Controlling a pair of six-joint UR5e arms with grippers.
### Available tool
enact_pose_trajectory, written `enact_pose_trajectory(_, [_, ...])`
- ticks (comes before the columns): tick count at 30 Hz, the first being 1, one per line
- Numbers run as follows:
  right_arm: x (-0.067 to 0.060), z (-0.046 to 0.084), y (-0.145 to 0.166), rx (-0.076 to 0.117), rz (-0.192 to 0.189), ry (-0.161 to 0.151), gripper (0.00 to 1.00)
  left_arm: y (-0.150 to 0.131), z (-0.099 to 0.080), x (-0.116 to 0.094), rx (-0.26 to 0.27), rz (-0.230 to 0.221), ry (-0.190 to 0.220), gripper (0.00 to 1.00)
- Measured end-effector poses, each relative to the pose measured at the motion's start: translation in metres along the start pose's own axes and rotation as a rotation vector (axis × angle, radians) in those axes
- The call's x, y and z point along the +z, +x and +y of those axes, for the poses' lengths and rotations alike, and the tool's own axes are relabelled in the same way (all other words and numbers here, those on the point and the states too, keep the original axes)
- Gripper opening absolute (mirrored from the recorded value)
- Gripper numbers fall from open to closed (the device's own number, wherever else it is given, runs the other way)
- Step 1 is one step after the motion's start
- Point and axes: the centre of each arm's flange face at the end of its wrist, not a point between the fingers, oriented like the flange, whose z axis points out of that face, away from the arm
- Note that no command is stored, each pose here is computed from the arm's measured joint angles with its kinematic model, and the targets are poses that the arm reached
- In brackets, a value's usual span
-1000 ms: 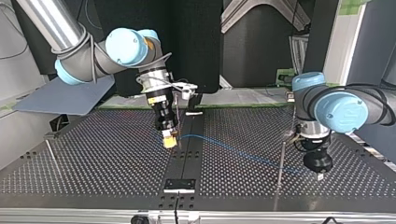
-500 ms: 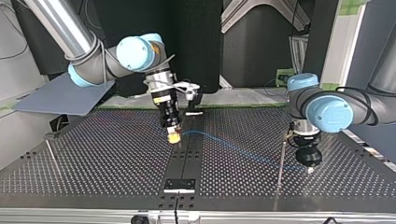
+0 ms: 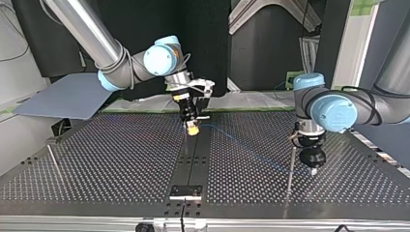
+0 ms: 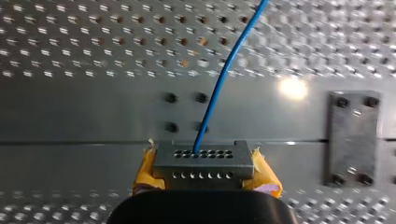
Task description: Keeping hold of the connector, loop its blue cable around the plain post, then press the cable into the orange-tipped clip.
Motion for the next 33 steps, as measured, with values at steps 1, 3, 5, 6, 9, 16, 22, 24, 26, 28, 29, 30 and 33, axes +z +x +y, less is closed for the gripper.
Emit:
enact_pose_trajectory(1, [0.000,-0.001,-0.004,0.000,-0.004,0.001,0.00,0.002,0.000,0.000,0.000,0.002,0.001,0.00])
enact_pose_trajectory(3, [0.001,-0.004,-0.012,-0.001,-0.013,-0.001,0.00,0.007,0.000,0.001,0.002,0.012,0.001,0.00])
enact_pose_trajectory(5, [0.000,-0.006,-0.019,-0.002,-0.020,-0.004,0.00,0.016,0.000,0.003,0.004,0.030,0.005,0.00])
enact_pose_trajectory(6, [0.000,-0.006,-0.022,-0.002,-0.022,-0.006,0.00,0.021,0.000,0.004,0.004,0.040,0.009,0.00])
enact_pose_trajectory(9, [-0.002,-0.007,-0.031,-0.001,-0.024,-0.009,0.00,0.031,0.000,0.006,-0.002,0.061,0.020,0.00])
enact_pose_trajectory(16, [-0.007,-0.003,-0.056,0.003,-0.016,-0.013,0.00,0.038,0.003,0.007,-0.011,0.072,-0.002,0.12])
enact_pose_trajectory(22, [-0.006,-0.007,-0.086,0.001,-0.035,-0.008,0.00,0.044,0.006,0.003,-0.011,0.081,-0.016,0.38])
enact_pose_trajectory(24, [-0.006,-0.008,-0.100,-0.001,-0.051,-0.007,0.00,0.045,0.005,0.002,-0.010,0.085,-0.016,0.38])
enact_pose_trajectory(26, [-0.007,-0.009,-0.112,-0.003,-0.066,-0.005,0.00,0.046,0.005,0.001,-0.010,0.087,-0.016,0.45])
enact_pose_trajectory(28, [-0.007,-0.010,-0.120,-0.006,-0.076,-0.003,0.00,0.047,0.004,0.001,-0.010,0.088,-0.016,0.75])
enact_pose_trajectory(29, [-0.008,-0.011,-0.123,-0.007,-0.081,-0.002,0.00,0.047,0.004,0.000,-0.009,0.089,-0.016,0.75])
enact_pose_trajectory(30, [-0.008,-0.011,-0.125,-0.008,-0.083,-0.002,0.00,0.048,0.003,0.000,-0.009,0.091,-0.017,0.75])
enact_pose_trajectory(33, [-0.009,-0.013,-0.128,-0.010,-0.089,0.002,0.00,0.051,-0.004,-0.005,-0.008,0.098,-0.012,0.82])
